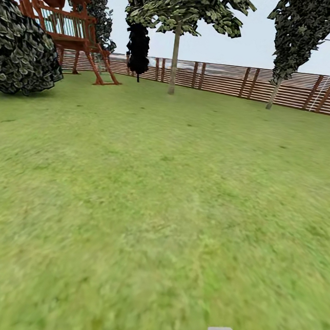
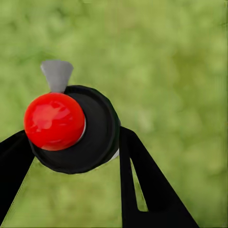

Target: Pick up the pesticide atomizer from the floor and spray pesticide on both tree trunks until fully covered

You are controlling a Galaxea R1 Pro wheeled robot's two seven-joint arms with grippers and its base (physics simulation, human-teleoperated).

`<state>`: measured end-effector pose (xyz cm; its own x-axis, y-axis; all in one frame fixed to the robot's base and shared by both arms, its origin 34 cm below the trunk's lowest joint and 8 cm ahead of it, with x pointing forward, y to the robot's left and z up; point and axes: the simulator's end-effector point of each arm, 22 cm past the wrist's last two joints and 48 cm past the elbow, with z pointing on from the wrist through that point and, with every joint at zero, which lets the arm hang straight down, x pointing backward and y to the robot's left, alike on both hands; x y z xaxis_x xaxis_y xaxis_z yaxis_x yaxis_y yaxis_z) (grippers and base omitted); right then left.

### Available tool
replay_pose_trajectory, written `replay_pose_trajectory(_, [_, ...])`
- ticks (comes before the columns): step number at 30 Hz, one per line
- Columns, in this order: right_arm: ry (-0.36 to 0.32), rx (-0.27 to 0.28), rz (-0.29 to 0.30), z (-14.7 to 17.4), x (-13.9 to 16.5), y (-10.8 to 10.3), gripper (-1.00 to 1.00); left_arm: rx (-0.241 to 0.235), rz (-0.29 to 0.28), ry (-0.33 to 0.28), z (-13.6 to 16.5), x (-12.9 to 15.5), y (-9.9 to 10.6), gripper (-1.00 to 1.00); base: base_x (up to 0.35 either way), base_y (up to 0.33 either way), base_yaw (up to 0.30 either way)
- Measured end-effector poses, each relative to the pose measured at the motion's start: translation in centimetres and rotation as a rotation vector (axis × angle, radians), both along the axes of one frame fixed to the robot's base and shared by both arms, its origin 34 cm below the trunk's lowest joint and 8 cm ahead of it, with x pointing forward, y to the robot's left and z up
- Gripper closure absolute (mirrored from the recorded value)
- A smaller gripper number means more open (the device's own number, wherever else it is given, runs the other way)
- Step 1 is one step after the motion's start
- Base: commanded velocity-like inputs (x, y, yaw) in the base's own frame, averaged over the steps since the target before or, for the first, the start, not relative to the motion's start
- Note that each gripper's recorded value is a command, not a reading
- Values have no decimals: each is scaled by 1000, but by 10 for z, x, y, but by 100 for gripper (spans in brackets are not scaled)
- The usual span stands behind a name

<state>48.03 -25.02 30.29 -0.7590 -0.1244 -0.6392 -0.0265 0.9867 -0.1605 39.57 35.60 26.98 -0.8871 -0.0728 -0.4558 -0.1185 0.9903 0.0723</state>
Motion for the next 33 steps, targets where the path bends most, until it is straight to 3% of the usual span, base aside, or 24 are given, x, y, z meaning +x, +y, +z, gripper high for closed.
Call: replay_pose_trajectory(33, [0,0,0,0,0,0,-100,0,0,-1,0,1,0,100,338,0,0])
